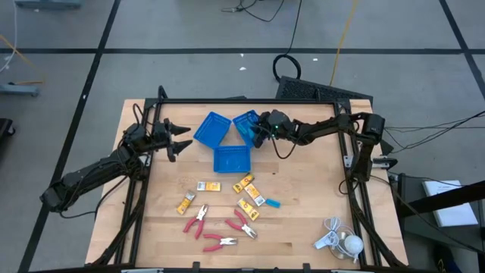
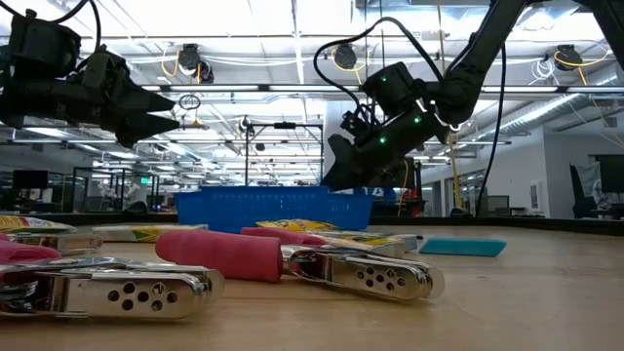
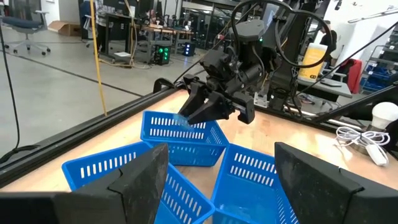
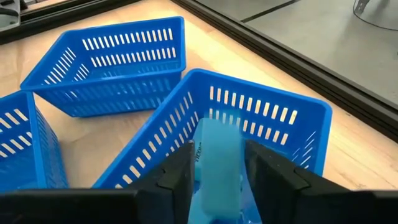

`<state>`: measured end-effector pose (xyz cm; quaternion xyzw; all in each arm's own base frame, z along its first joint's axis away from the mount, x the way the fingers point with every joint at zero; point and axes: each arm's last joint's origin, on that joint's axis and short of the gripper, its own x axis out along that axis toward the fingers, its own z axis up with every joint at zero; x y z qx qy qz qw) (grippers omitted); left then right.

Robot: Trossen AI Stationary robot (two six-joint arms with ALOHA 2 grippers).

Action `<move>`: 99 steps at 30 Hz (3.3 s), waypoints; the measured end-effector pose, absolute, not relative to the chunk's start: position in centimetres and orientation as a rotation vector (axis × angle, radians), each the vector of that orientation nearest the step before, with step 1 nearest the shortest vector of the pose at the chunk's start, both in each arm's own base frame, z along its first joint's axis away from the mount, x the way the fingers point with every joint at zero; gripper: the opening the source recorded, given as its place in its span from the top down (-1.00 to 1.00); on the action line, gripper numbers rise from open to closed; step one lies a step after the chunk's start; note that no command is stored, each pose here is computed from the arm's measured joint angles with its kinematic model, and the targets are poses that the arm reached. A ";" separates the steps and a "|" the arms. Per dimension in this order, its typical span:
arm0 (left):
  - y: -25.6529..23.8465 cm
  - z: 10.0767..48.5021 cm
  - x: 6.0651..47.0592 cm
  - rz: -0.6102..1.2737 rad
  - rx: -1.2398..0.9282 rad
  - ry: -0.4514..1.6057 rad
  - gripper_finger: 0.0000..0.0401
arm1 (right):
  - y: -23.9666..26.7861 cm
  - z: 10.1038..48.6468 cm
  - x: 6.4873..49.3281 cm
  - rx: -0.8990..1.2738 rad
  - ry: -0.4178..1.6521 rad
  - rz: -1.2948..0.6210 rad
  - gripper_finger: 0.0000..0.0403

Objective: Pick & Place School Supplies
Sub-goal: Put the blue eraser into the top right blue bin

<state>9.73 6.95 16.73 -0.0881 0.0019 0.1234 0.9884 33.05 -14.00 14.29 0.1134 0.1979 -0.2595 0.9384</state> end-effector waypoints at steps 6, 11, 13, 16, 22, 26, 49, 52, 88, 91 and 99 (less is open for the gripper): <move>7.0 16.7 9.7 0.248 -0.177 0.004 -0.47 | -14.0 14.3 33.1 0.231 0.399 -0.529 0.18; 7.0 16.7 9.7 0.248 -0.177 0.004 -0.47 | -13.7 14.8 33.4 0.261 0.335 -0.515 0.14; 7.0 16.7 9.7 0.247 -0.177 0.004 -0.47 | -13.3 15.2 33.7 0.290 0.288 -0.486 0.15; 7.0 16.7 9.7 0.248 -0.177 0.004 -0.47 | -12.7 15.8 34.2 0.324 0.226 -0.360 0.18; 7.0 16.7 9.7 0.248 -0.177 0.004 -0.47 | -10.3 16.7 35.1 0.370 0.165 -0.090 0.23; 7.0 16.7 9.7 0.248 -0.177 0.004 -0.47 | -7.9 16.9 35.7 0.386 0.178 0.106 0.25; 7.0 16.7 9.7 0.248 -0.177 0.004 -0.47 | 11.1 15.9 28.2 0.031 0.864 -0.082 0.25; 7.0 16.7 9.7 0.248 -0.177 0.004 -0.47 | 11.8 15.3 27.5 0.060 0.854 -0.101 0.25; 7.0 16.7 9.7 0.248 -0.177 0.004 -0.47 | 13.4 10.1 24.9 0.151 0.809 -0.149 -0.09; 7.0 16.7 9.7 0.249 -0.177 0.004 -0.47 | 13.4 10.0 24.9 0.147 0.815 -0.151 0.00; 7.0 16.7 9.7 0.248 -0.177 0.004 -0.47 | 13.3 9.9 24.7 0.129 0.834 -0.157 0.21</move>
